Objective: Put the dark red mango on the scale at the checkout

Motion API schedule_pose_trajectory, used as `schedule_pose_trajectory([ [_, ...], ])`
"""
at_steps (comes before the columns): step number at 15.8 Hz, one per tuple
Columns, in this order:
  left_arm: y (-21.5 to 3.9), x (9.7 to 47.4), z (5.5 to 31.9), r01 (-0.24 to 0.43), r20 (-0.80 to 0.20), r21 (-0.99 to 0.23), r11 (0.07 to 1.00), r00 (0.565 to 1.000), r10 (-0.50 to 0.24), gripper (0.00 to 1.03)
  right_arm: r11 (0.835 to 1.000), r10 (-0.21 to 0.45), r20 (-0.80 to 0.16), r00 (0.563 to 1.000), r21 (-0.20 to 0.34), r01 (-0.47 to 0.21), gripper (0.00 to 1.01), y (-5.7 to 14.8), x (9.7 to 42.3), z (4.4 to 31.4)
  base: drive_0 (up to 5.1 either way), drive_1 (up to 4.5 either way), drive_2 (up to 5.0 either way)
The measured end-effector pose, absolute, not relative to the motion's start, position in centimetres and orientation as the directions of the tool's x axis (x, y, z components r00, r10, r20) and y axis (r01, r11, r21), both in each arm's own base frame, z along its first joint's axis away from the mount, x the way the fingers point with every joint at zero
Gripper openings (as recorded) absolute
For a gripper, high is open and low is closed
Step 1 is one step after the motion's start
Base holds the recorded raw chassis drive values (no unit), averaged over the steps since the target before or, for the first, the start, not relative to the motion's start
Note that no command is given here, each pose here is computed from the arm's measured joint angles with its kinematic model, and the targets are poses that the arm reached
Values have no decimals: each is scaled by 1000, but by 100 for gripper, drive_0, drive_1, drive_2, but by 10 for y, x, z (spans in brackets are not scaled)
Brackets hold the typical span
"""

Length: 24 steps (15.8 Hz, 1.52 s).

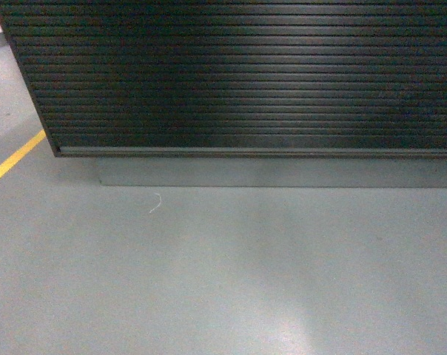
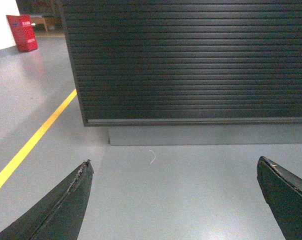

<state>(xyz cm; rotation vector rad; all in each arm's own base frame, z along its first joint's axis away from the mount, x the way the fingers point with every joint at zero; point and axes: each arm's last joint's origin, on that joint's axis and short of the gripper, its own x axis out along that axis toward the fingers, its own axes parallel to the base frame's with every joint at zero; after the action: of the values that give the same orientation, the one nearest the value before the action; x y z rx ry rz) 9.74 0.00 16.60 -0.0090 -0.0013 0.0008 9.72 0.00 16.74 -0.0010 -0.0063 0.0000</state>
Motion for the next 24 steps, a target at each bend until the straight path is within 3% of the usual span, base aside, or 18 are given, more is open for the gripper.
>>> schedule_pose_trajectory([
  [24, 0, 97, 166, -1, 2, -9, 1000, 1000, 1, 98, 1000, 0, 4, 1000, -1, 0, 98, 0, 97, 167, 5, 400, -390],
])
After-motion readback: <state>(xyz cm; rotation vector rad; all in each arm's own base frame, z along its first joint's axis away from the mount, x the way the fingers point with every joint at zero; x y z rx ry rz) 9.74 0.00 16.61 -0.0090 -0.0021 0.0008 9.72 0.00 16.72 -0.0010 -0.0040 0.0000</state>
